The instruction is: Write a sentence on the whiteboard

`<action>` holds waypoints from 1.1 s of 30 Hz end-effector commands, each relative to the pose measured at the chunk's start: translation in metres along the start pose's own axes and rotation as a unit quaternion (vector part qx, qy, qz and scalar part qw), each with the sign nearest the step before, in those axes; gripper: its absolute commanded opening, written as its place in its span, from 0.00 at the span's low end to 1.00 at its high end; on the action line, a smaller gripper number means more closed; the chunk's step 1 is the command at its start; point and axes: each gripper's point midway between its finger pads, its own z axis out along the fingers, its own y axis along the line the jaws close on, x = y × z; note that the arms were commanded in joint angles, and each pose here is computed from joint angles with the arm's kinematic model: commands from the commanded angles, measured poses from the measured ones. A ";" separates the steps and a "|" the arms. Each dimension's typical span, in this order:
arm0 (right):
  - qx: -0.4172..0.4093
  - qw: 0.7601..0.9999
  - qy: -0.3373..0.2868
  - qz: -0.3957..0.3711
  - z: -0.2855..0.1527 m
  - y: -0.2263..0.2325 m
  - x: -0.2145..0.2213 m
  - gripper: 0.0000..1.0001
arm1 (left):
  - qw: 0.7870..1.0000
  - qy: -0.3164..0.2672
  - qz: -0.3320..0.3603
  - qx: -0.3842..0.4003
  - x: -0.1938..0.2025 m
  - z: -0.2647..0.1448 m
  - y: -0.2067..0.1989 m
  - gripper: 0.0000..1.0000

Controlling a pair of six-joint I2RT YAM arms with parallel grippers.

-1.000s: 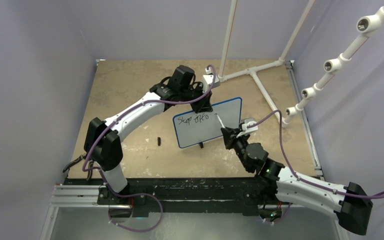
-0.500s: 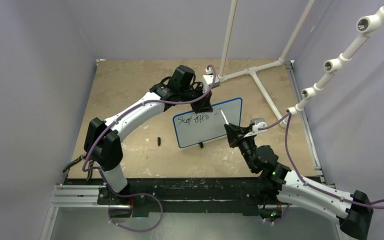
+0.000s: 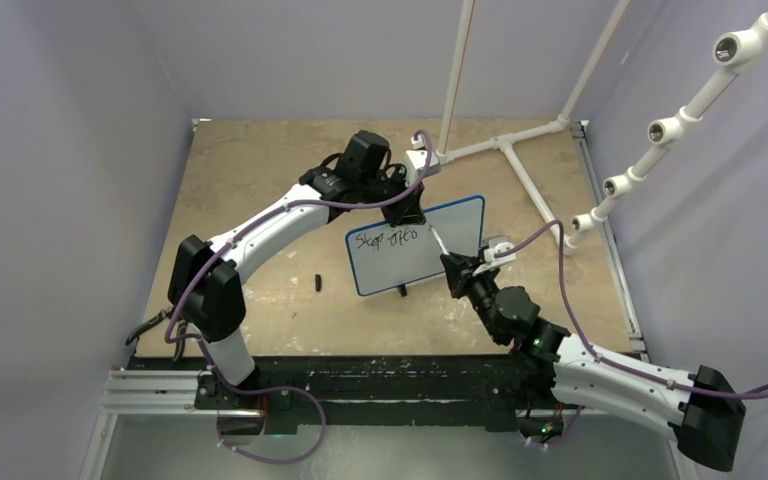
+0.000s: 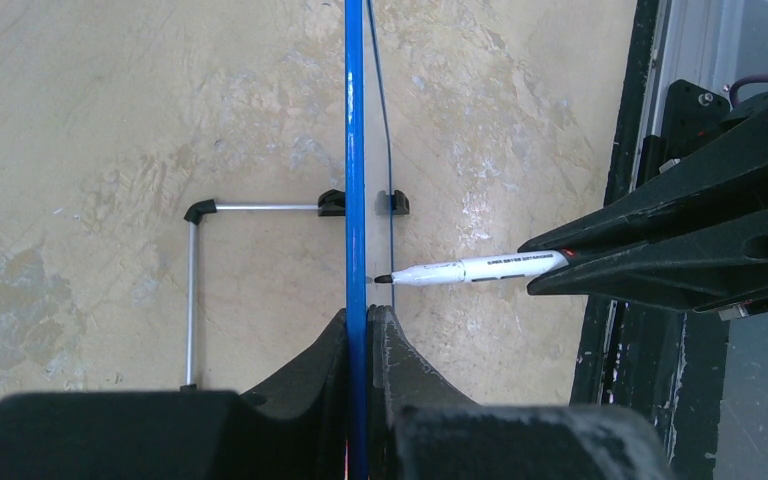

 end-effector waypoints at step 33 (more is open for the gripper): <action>0.024 0.998 0.032 0.038 -0.001 -0.004 0.013 0.00 | 0.999 -0.016 0.031 0.008 -0.011 -0.006 -0.005 0.00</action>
